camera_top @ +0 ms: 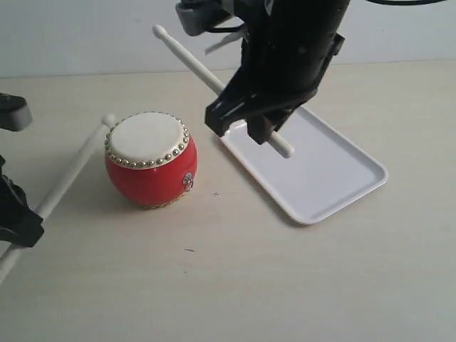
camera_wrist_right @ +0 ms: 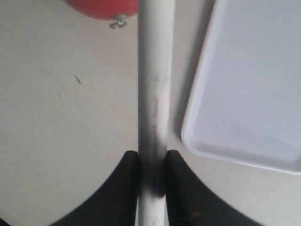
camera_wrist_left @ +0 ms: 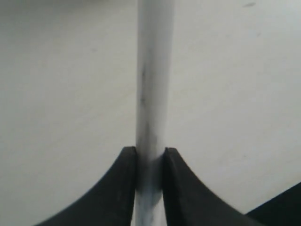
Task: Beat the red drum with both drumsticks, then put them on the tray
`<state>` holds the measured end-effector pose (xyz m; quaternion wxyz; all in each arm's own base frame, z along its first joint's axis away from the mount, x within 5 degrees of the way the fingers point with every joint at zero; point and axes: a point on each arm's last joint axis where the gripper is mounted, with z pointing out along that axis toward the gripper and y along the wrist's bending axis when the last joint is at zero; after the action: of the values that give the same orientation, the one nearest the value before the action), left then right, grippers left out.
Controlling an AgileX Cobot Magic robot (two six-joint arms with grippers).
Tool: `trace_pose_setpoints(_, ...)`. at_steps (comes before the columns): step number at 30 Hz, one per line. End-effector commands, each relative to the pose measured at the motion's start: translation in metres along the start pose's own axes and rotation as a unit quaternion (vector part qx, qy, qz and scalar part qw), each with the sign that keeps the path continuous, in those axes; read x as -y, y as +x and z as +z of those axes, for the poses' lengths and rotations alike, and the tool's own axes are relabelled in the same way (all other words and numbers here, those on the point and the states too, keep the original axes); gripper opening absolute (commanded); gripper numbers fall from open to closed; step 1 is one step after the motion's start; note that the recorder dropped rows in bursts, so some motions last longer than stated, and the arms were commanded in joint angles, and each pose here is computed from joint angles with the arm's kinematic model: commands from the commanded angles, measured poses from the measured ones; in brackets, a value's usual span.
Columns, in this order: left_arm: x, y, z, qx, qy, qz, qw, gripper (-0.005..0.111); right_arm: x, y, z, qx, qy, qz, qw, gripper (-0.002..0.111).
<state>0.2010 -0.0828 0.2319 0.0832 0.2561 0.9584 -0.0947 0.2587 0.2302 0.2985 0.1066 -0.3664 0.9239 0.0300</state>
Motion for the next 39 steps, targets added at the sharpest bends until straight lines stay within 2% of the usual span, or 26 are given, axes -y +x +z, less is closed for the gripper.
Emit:
trace_pose_setpoints(1,0.000,-0.016,0.009,-0.071,-0.004,0.008,0.997,0.000,0.013,0.011,0.005,-0.016,0.002,0.001,1.000,0.000)
trace_pose_setpoints(6,-0.002,-0.055,-0.026,0.005,-0.027,0.015,1.000,0.000,0.016,0.016,0.004,-0.019,0.002,-0.005,1.000,0.000)
trace_pose_setpoints(7,-0.003,-0.056,-0.024,0.007,-0.028,0.014,0.999,0.000,0.016,0.016,0.004,-0.019,0.002,-0.006,1.000,0.000)
trace_pose_setpoints(9,-0.010,-0.051,0.006,-0.057,-0.030,0.025,0.998,0.000,0.015,0.016,0.004,-0.019,-0.002,-0.006,1.000,0.000)
trace_pose_setpoints(10,-0.014,-0.049,0.031,-0.112,-0.022,0.020,0.993,0.000,0.013,0.016,0.004,-0.018,-0.011,-0.005,1.000,0.000)
trace_pose_setpoints(11,-0.015,-0.048,0.043,-0.146,-0.010,0.014,0.989,0.000,0.011,0.015,0.004,-0.017,-0.023,-0.007,1.000,0.000)
trace_pose_setpoints(12,-0.015,-0.048,0.043,-0.154,-0.006,0.014,0.988,0.000,0.008,0.015,0.004,-0.015,-0.039,-0.007,0.999,0.000)
trace_pose_setpoints(16,-0.008,-0.049,-0.001,-0.082,-0.024,0.028,0.996,0.000,0.004,0.014,0.005,-0.016,-0.055,-0.002,0.998,0.000)
trace_pose_setpoints(19,-0.003,-0.038,-0.032,-0.020,-0.048,0.035,0.998,0.000,0.000,0.008,0.032,-0.051,-0.086,0.004,0.995,0.000)
trace_pose_setpoints(23,0.000,-0.028,-0.039,-0.008,-0.052,0.035,0.998,0.000,-0.005,0.002,0.083,-0.115,-0.115,0.011,0.987,0.000)
trace_pose_setpoints(26,0.000,-0.023,-0.039,-0.008,-0.052,0.036,0.998,0.000,-0.007,0.001,0.100,-0.135,-0.128,0.008,0.982,0.000)
trace_pose_setpoints(29,0.000,-0.022,-0.039,-0.007,-0.053,0.036,0.998,0.000,-0.005,0.002,0.084,-0.115,-0.115,-0.001,0.987,0.000)
trace_pose_setpoints(33,0.000,-0.026,-0.038,0.013,-0.054,0.035,0.998,0.000,0.002,0.008,0.033,-0.050,-0.075,-0.016,0.996,0.000)
trace_pose_setpoints(36,0.000,-0.034,-0.029,0.016,-0.042,0.031,0.999,0.000,0.004,0.016,-0.004,-0.001,-0.060,-0.019,0.998,0.000)
trace_pose_setpoints(39,-0.002,-0.045,-0.010,-0.011,-0.015,0.033,0.999,0.000,0.004,0.022,-0.024,0.026,-0.058,-0.016,0.998,0.000)
